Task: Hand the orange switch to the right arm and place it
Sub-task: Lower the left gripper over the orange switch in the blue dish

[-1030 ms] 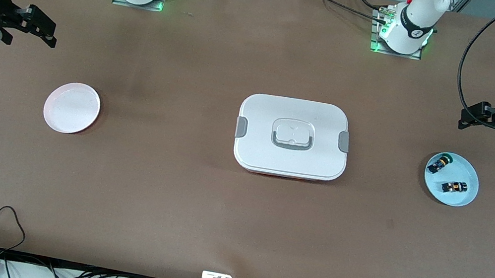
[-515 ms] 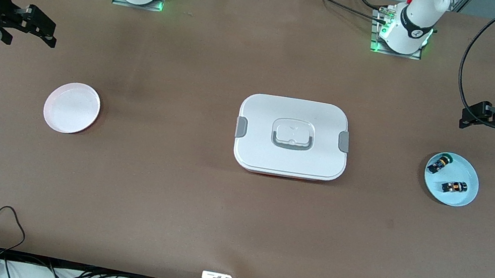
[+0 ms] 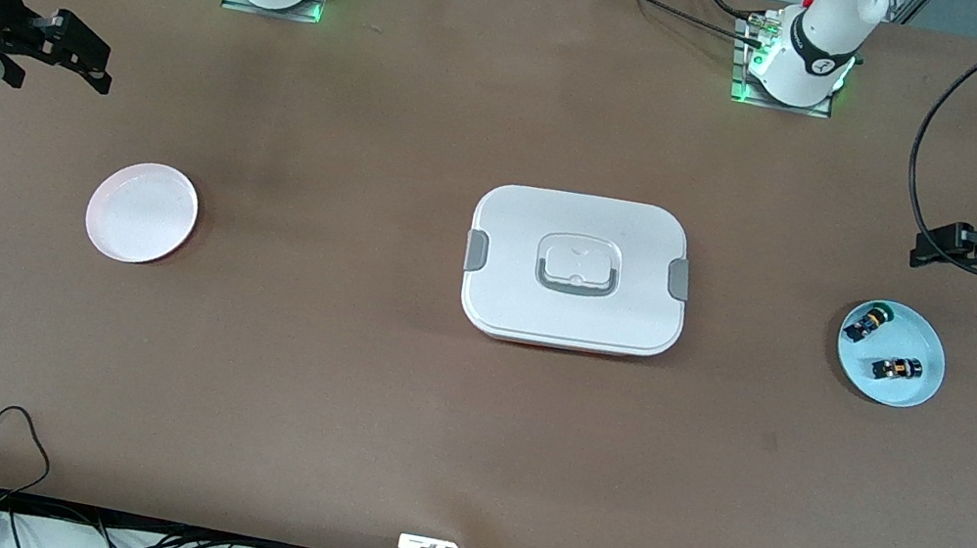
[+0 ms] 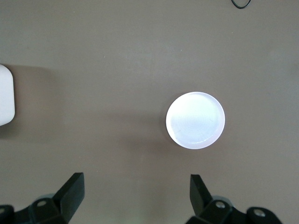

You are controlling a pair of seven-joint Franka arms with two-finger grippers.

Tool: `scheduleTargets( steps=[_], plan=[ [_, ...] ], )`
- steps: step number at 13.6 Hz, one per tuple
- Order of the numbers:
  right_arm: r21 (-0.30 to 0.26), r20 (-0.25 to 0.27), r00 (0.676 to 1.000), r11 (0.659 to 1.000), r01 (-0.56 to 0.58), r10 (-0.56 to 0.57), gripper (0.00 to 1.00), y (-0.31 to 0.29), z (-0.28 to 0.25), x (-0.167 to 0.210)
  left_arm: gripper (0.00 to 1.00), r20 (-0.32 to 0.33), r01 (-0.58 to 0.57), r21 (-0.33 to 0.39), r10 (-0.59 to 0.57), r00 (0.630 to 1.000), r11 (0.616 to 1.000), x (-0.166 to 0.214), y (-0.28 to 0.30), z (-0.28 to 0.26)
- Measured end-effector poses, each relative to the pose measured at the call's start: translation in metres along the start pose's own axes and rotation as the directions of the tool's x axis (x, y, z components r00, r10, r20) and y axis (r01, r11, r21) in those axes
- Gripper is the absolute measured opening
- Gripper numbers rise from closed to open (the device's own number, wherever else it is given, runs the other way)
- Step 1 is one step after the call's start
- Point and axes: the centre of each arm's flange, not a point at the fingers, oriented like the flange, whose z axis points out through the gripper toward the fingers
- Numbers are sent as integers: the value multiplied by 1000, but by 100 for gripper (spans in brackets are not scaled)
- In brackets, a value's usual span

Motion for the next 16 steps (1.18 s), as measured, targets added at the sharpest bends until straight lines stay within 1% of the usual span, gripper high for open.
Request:
scheduleTargets(
  steps=[4,8,10,12,14,16],
  plan=[
    [0,2,1000,1000,-2,2,100,1,1,1,100,61,78,-6,-78,995,997,20,-52,35],
    [0,4,1000,1000,-2,2,100,1,3,1,100,78,154,-7,-153,985,988,59,-111,113],
    [0,4,1000,1000,-2,2,100,1,3,2,100,55,179,-11,-178,982,984,77,-134,154],
    [0,4,1000,1000,-2,2,100,1,3,2,100,16,177,-14,-177,984,984,90,-148,193],
    [0,4,1000,1000,-2,2,100,1,3,2,100,-42,167,-14,-168,985,986,94,-158,227],
    [0,4,1000,1000,-2,2,100,1,3,2,100,-117,146,-8,-146,982,989,91,-167,256]
  ],
)
